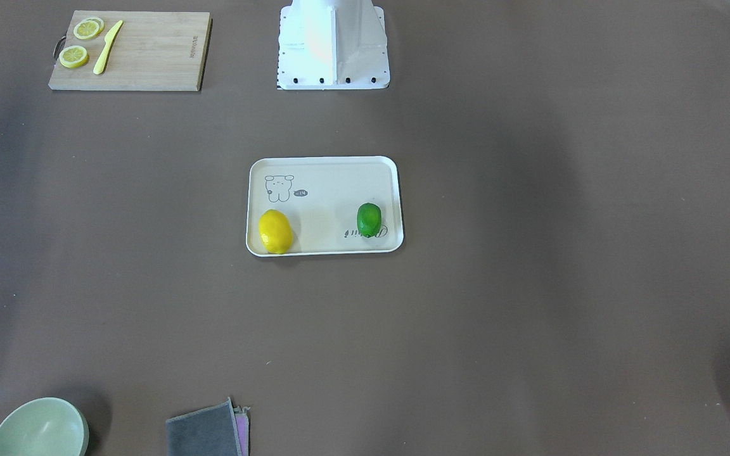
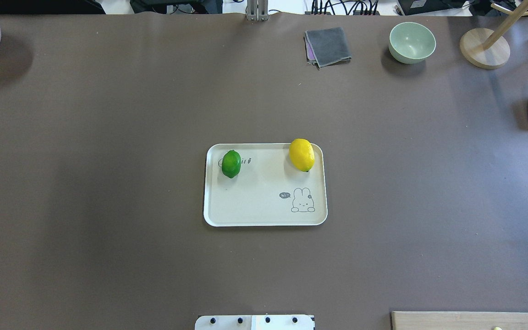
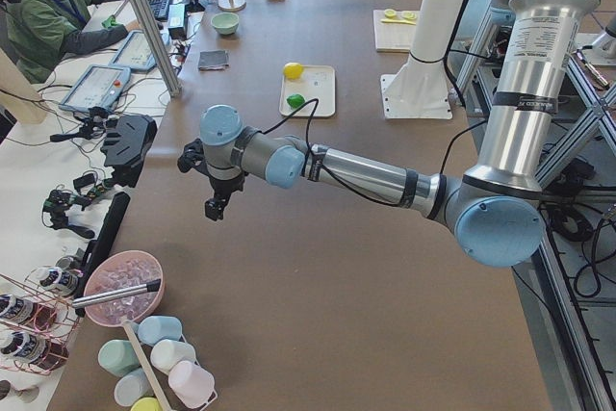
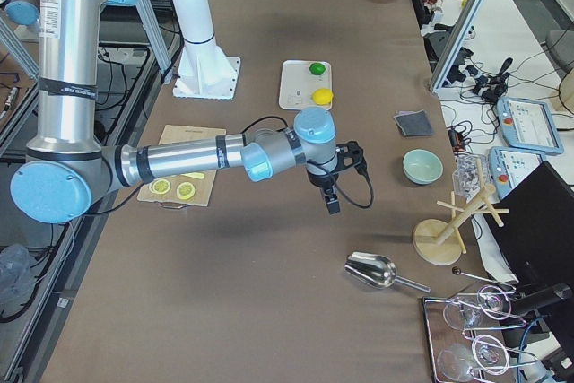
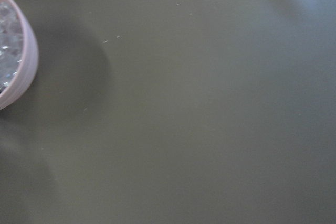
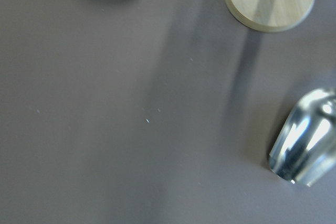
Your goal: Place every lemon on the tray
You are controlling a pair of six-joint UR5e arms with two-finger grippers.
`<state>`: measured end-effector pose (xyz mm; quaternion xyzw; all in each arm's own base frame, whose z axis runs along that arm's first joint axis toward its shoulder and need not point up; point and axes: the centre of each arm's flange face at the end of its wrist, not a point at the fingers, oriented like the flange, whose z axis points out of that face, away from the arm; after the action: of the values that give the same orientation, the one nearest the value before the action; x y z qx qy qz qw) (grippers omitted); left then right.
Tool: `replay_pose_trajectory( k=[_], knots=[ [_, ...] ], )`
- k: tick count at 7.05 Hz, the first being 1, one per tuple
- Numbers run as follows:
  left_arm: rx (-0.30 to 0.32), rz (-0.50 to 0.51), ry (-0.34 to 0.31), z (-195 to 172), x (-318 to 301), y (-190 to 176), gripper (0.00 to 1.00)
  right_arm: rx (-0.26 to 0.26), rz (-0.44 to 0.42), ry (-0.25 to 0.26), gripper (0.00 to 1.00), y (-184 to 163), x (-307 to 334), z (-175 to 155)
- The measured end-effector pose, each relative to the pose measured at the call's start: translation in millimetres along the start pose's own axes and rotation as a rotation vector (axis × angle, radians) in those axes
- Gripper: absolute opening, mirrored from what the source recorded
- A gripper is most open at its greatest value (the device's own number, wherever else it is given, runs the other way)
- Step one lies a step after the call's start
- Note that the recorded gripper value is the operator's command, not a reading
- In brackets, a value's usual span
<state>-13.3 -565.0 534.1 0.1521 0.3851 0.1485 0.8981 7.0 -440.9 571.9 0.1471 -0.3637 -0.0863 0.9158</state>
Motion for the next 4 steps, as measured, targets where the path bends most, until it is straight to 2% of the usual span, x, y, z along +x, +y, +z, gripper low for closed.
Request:
replay_pose_trajectory(
  k=[2, 4],
  knots=[
    [-0.04, -0.031, -0.011, 8.6, -32.4, 46.2, 0.98, 0.004, 0.068, 0.026, 1.0, 68.1, 44.8, 2.1],
    [-0.055, -0.095, -0.022, 17.8, -60.7, 102.0, 0.98, -0.028, 0.13, 0.049, 1.0, 96.4, 76.5, 18.2]
  ],
)
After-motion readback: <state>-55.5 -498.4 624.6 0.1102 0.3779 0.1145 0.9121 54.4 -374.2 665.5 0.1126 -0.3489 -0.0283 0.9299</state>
